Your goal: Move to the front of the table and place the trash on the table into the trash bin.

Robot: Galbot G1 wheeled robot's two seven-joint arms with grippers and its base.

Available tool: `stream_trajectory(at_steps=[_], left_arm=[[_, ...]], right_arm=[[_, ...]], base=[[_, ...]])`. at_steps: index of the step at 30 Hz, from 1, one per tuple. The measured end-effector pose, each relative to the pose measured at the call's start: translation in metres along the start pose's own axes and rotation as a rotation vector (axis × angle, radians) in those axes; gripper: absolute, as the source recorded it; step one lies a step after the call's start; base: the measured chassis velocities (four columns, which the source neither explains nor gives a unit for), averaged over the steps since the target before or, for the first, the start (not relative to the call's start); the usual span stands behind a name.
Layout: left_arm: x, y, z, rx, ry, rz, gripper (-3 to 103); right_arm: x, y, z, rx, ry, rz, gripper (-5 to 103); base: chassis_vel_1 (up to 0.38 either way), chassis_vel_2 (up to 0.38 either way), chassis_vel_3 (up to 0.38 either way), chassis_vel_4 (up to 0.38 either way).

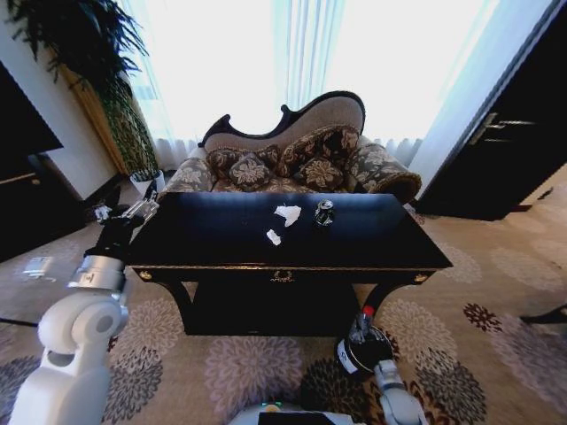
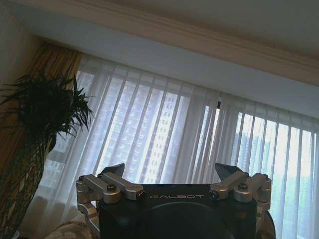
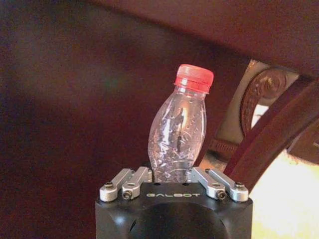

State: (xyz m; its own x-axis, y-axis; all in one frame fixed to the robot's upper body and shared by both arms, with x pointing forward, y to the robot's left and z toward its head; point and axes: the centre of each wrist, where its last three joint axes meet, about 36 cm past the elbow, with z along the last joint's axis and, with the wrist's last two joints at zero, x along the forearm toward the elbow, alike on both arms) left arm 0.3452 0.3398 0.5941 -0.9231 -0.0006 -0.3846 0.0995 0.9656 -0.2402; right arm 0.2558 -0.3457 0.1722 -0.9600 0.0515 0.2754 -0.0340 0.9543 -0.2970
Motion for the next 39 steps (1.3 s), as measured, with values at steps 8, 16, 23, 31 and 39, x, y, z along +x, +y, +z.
stream_trajectory(at_steps=[8,16,23,31,39], left_arm=[[-0.004,0.004,-0.011,-0.016,-0.018,0.022,100],[-0.005,0.015,-0.026,-0.040,-0.041,0.023,100],[-0.006,0.022,-0.034,-0.055,-0.056,0.010,100],[0.004,0.026,-0.047,-0.069,-0.061,-0.018,100],[0.004,0.029,-0.048,-0.069,-0.061,-0.026,100]], right_arm=[[-0.005,0.016,0.024,-0.135,0.097,0.043,25],[-0.028,0.004,0.039,-0.134,0.127,0.091,25],[-0.066,-0.026,0.041,-0.109,0.112,0.146,25],[-0.092,-0.064,0.040,-0.040,0.112,0.144,25],[-0.102,-0.102,0.044,0.078,0.174,0.115,25]], base=[[0.000,0.000,0.000,0.000],[0.000,0.000,0.000,0.000],[0.000,0.000,0.000,0.000],[0.000,0.000,0.000,0.000],[0.000,0.000,0.000,0.000]])
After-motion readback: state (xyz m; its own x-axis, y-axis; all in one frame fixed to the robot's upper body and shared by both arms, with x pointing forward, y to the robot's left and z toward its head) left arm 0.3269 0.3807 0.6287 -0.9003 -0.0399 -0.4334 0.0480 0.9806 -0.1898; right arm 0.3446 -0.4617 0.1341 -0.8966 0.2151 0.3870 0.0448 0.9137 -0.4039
